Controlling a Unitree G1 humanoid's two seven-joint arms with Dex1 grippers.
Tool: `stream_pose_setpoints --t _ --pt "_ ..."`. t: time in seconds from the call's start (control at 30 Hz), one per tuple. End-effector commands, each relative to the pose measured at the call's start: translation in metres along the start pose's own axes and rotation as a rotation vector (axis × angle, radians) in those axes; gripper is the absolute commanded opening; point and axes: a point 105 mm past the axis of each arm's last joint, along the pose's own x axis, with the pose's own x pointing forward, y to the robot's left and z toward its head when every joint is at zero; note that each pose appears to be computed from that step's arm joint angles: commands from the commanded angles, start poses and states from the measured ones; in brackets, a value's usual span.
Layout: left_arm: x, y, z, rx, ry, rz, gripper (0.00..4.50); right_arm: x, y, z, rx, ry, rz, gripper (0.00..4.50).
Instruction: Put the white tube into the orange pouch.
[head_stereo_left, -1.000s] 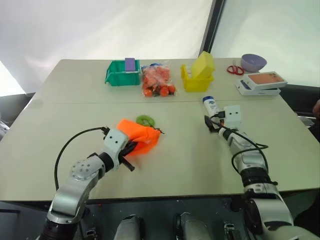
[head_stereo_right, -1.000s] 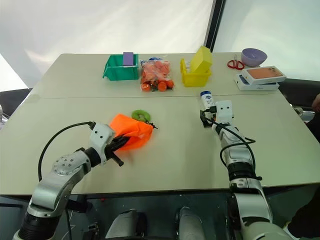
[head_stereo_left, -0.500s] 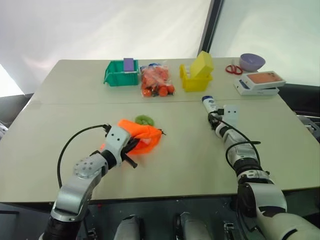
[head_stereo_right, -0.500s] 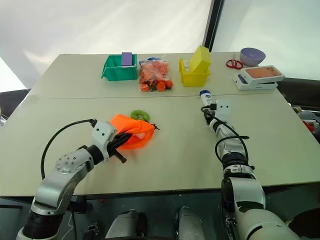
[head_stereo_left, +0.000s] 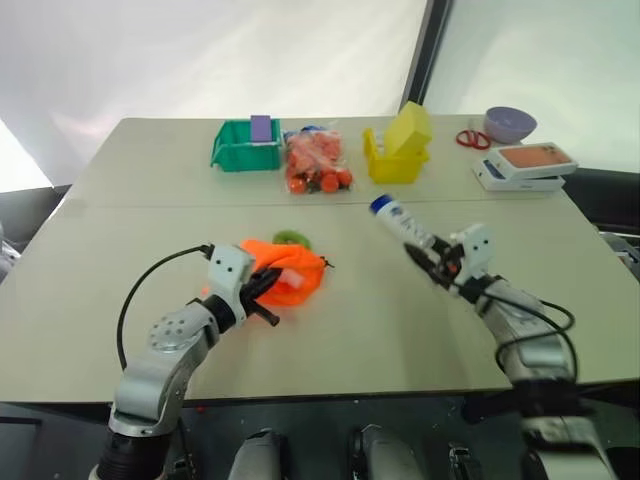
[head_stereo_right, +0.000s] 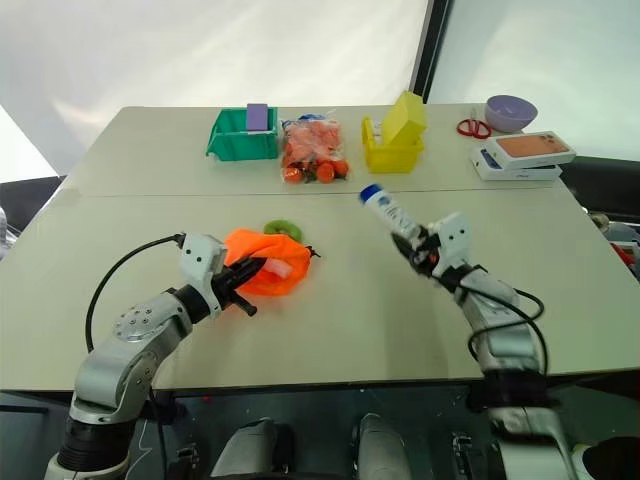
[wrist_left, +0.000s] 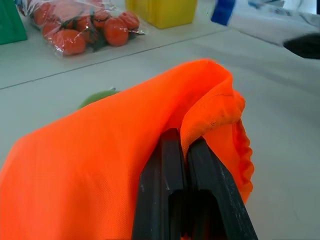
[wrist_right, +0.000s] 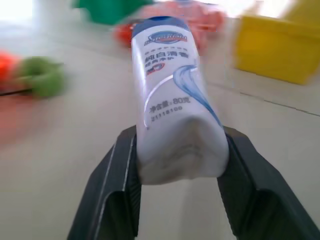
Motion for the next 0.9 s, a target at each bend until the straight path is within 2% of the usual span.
stream_pose_setpoints --t 0.03,0.13,0.3,0.63,0.9 --pt "-0.003 -0.001 0.011 -0.03 -0.043 -0.038 0.0 -0.011 0.057 0.022 0.022 -0.009 0.285 1.57" --pt "-0.006 -0.003 0.012 -0.054 -0.045 -0.071 0.0 -0.01 0.081 0.02 0.065 0.016 0.357 1.57" --pt "-0.01 -0.004 0.012 -0.071 -0.042 -0.089 0.0 0.002 0.099 0.017 0.068 0.043 0.372 1.57" --pt "-0.016 -0.013 0.013 -0.079 -0.035 -0.14 0.0 0.033 0.106 0.016 0.057 0.036 0.353 1.57" --pt "-0.018 -0.02 0.011 -0.062 -0.023 -0.17 0.0 0.058 0.125 0.012 -0.032 0.072 0.375 1.57"
